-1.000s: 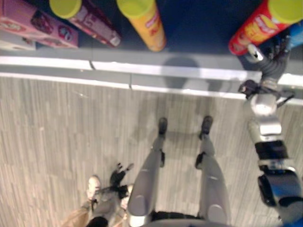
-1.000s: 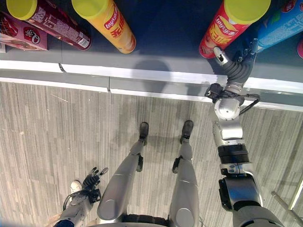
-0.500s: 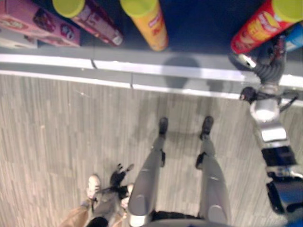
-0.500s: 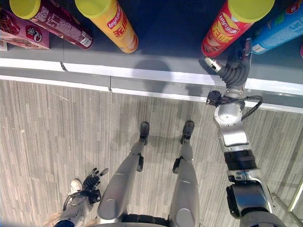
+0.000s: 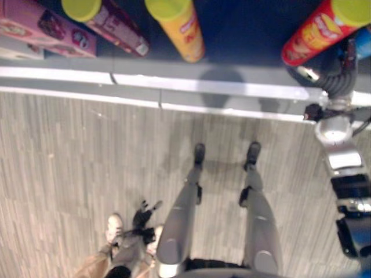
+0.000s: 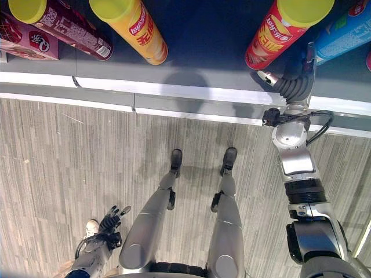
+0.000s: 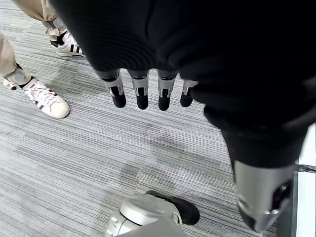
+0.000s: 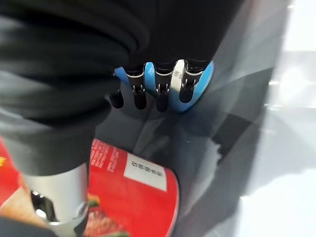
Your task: Put the goods on the table back onto the shelves and tidy them up.
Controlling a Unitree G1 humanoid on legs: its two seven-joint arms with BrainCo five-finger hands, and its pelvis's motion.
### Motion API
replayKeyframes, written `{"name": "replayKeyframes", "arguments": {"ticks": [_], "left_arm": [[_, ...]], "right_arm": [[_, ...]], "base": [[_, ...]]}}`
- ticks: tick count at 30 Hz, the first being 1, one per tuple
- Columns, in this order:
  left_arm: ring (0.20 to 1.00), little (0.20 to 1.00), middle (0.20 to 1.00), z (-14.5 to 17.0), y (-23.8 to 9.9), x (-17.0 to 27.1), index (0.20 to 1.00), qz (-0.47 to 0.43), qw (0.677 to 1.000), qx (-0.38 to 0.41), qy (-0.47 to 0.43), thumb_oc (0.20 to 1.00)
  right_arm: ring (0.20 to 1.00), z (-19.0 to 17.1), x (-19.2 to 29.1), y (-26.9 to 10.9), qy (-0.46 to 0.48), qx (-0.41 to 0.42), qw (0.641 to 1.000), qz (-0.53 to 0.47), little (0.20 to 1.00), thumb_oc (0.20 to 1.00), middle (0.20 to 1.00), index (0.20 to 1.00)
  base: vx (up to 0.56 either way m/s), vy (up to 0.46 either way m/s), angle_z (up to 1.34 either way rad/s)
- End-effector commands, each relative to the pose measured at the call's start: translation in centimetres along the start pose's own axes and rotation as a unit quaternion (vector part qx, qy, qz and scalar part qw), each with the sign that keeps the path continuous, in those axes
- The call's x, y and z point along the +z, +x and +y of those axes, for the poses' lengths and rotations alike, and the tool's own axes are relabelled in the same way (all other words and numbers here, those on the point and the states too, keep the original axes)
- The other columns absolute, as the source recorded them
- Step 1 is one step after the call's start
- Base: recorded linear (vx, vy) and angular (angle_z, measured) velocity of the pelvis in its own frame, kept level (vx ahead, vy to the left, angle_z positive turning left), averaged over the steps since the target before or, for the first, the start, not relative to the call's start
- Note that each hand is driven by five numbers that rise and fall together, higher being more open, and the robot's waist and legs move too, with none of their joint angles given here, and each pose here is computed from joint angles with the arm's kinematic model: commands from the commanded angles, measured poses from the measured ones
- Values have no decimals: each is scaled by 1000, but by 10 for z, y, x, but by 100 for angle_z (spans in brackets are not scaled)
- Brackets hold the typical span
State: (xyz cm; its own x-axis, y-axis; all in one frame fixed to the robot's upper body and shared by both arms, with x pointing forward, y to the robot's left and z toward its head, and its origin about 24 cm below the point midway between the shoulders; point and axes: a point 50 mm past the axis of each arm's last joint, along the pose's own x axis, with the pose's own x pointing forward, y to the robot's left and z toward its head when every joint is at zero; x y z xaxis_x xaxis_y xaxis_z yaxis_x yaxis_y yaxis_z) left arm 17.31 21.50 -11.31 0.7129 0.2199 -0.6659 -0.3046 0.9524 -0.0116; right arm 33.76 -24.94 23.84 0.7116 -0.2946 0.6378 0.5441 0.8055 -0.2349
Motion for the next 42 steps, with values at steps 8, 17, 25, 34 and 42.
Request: {"name": "replayKeyframes", "arguments": {"ticks": [8,17,25,34,42], "left_arm": [[1000,1000,1000,33,-3,-7,1000,18,999,39,24,1000],[1000,1000,1000,36,-4,-10,1000,26,999,36,25,1000],[1000,1000,1000,40,-5,-13,1000,30,999,31,32,1000],[1000,1000,1000,41,-5,-14,1000,30,999,31,32,1000],[1000,1000,1000,40,-5,-15,1000,32,999,30,31,1000]], "right_arm": [[1000,-12,29,20,-3,4,998,-68,1000,1000,1000,1000],[1000,-7,29,20,4,49,997,-64,1000,1000,1000,1000],[1000,-3,36,19,1,94,992,-86,1000,1000,1000,1000],[1000,1,44,20,-12,111,988,-104,1000,1000,1000,1000],[1000,11,48,16,-12,136,984,-115,1000,1000,1000,1000]], "base": [[0,0,0],[0,0,0],[0,0,0],[0,0,0],[0,0,0]]}}
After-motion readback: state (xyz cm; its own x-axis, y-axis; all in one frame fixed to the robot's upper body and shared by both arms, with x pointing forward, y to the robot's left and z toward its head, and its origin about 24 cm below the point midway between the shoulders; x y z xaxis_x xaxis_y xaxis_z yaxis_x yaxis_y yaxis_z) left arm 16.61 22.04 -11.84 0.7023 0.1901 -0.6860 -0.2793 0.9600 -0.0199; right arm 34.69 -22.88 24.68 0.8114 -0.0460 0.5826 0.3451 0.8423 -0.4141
